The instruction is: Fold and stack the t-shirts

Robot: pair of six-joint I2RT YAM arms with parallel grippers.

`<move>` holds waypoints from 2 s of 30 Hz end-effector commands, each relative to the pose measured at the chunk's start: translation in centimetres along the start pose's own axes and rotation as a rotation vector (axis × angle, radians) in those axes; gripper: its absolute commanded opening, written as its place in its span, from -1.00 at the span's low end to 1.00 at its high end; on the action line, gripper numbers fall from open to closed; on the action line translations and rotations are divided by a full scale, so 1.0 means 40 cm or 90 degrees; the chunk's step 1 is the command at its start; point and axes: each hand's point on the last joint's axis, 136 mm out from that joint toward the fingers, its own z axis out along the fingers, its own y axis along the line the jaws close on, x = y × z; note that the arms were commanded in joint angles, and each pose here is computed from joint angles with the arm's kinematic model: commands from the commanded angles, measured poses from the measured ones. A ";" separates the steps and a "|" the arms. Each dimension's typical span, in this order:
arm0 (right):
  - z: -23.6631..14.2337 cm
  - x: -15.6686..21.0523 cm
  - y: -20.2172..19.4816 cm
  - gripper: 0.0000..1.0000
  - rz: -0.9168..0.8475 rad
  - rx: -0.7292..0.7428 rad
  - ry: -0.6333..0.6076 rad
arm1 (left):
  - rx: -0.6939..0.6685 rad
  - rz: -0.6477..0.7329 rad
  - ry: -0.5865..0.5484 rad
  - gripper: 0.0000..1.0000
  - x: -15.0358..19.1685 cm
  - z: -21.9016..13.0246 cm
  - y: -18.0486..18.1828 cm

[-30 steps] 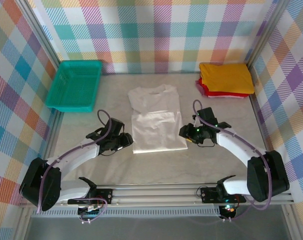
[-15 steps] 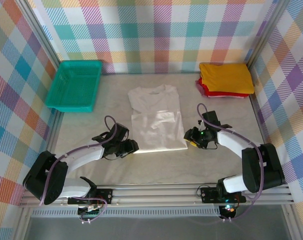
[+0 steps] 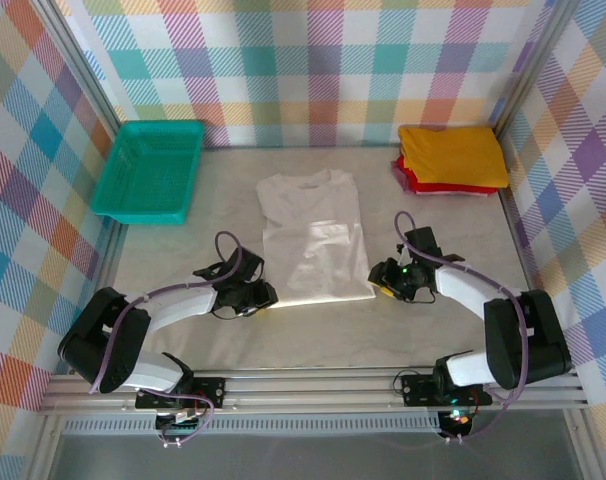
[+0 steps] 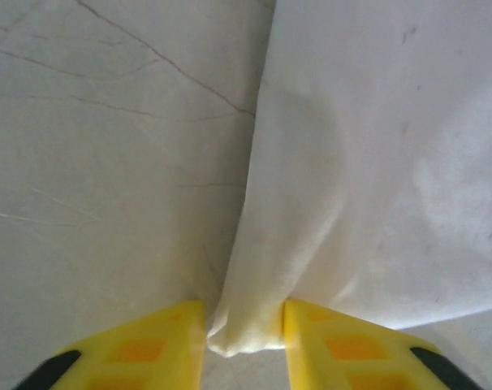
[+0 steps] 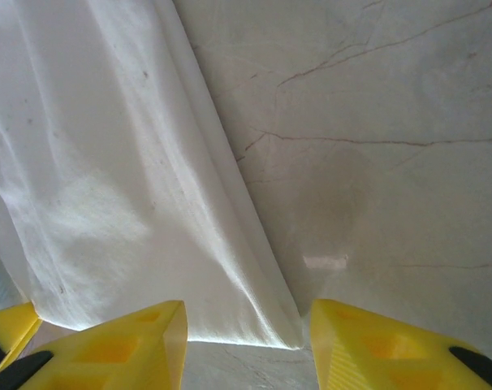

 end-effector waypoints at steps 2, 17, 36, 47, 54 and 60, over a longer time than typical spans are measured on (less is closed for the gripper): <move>-0.004 0.010 0.008 -0.12 0.011 -0.019 0.000 | 0.003 0.010 -0.014 -0.68 -0.014 0.014 -0.019; 0.001 0.041 0.014 0.00 -0.023 -0.030 0.050 | -0.030 0.015 -0.033 -1.00 -0.022 -0.001 0.026; 0.072 0.038 0.063 -0.32 -0.046 -0.062 0.083 | -0.028 0.021 -0.026 -1.00 -0.015 0.001 0.030; 0.084 0.018 0.044 -0.54 -0.029 -0.026 0.067 | -0.027 0.026 -0.026 -1.00 -0.013 0.004 0.032; 0.077 0.017 0.070 -0.91 -0.040 -0.056 0.068 | -0.035 0.024 -0.031 -1.00 -0.018 0.001 0.036; 0.028 0.028 0.103 -1.00 -0.063 -0.086 0.056 | -0.022 0.028 -0.062 -1.00 -0.041 -0.041 0.016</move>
